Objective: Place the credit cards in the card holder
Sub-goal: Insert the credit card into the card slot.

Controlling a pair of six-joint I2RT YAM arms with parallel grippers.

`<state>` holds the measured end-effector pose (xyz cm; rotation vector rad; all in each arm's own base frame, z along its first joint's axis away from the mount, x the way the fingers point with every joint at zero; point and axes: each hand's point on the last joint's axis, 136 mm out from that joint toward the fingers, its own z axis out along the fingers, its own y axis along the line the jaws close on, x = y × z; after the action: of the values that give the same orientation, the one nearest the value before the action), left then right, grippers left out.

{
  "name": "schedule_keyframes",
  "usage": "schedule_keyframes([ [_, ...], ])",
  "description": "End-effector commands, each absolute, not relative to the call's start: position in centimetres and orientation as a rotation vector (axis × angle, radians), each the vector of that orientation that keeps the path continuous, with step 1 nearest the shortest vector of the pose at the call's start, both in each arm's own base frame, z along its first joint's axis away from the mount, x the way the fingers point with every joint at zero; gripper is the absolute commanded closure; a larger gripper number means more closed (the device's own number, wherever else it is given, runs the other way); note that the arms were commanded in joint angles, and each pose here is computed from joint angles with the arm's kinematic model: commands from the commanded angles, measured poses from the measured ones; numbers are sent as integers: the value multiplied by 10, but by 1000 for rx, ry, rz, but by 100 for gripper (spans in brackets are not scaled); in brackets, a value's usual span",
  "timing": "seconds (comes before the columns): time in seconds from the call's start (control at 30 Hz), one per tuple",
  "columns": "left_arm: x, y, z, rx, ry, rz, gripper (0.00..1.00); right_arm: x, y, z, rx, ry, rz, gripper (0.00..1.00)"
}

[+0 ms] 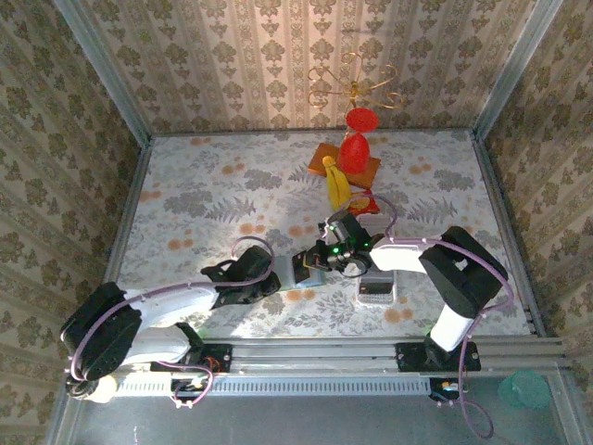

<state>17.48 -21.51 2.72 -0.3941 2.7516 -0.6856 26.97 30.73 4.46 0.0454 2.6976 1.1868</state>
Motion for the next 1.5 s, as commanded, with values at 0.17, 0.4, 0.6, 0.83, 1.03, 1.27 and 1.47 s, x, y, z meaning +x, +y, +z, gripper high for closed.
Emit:
schedule_keyframes([
  [0.17, 181, -198, 40, -427, 2663, -656, 74, 265, 313, 37, 55, 2730, 1221, 100],
  [0.4, 175, -203, 20, -415, 2754, -616, 77, 266, 315, 38, 50, 2720, 1243, 100],
  [0.6, 174, -213, 10, -379, 2793, -610, 80, 266, 314, 40, 47, 2707, 1239, 100],
  [0.83, 176, -229, 12, -388, 2775, -668, 82, 271, 311, 43, 72, 2681, 1227, 100],
  [1.03, 176, -227, 12, -384, 2779, -641, 81, 274, 308, 40, 97, 2678, 1235, 100],
  [1.27, 175, -224, 12, -386, 2786, -624, 80, 278, 305, 43, 131, 2638, 1297, 100],
  [1.47, 173, -226, 12, -378, 2801, -628, 80, 280, 316, 54, 80, 2571, 1412, 100],
])
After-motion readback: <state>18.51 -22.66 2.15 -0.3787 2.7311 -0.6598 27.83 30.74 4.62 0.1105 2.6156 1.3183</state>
